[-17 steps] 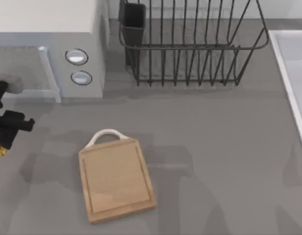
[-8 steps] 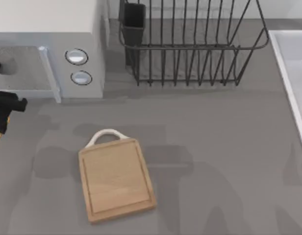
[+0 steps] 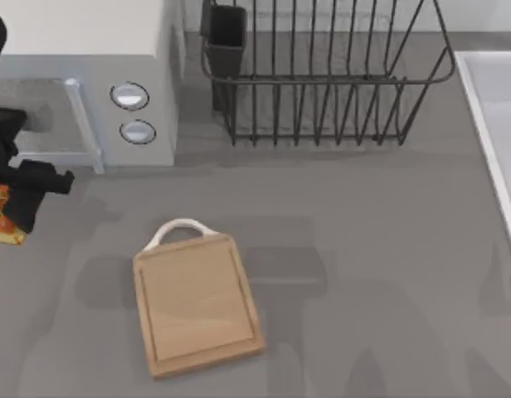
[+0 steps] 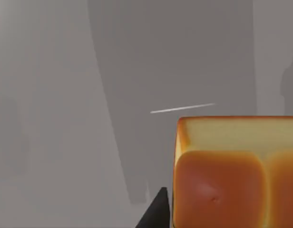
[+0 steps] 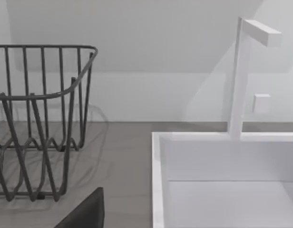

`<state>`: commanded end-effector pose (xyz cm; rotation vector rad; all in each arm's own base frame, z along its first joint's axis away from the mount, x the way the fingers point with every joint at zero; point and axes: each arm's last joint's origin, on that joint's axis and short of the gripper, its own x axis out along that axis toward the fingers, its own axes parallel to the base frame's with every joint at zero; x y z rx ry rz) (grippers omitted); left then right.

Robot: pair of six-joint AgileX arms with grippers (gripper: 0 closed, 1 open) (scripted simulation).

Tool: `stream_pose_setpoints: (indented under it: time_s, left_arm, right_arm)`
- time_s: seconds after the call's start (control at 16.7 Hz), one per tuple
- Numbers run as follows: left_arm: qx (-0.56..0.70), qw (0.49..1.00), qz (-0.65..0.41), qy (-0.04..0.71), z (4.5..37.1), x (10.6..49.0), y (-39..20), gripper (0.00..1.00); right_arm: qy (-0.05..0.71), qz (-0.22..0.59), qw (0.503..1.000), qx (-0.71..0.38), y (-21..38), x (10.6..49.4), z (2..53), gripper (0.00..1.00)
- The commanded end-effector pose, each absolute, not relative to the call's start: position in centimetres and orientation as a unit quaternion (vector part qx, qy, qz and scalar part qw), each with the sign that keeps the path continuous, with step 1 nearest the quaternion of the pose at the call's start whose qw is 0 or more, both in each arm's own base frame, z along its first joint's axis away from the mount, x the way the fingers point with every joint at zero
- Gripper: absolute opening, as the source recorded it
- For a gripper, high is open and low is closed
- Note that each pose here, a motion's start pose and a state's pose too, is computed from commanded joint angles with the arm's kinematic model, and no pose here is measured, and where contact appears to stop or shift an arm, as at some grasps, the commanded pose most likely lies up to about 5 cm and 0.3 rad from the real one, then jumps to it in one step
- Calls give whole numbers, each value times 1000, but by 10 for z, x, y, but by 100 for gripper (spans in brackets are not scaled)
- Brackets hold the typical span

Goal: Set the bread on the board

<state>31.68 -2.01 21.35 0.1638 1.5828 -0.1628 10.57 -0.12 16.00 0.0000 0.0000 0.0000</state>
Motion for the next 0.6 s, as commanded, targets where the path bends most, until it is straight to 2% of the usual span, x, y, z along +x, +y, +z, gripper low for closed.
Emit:
stream_pose_setpoints:
  time_s: [0.3, 0.6]
  left_arm:
    - [32, 703, -27, 710, 218, 304, -94, 0]
    - [-81, 688, 107, 713, 207, 278, -163, 0]
  right_arm:
    - [0, 0, 1000, 0, -1, 106, 160, 100]
    - [0, 0, 1000, 0, -1, 106, 160, 100]
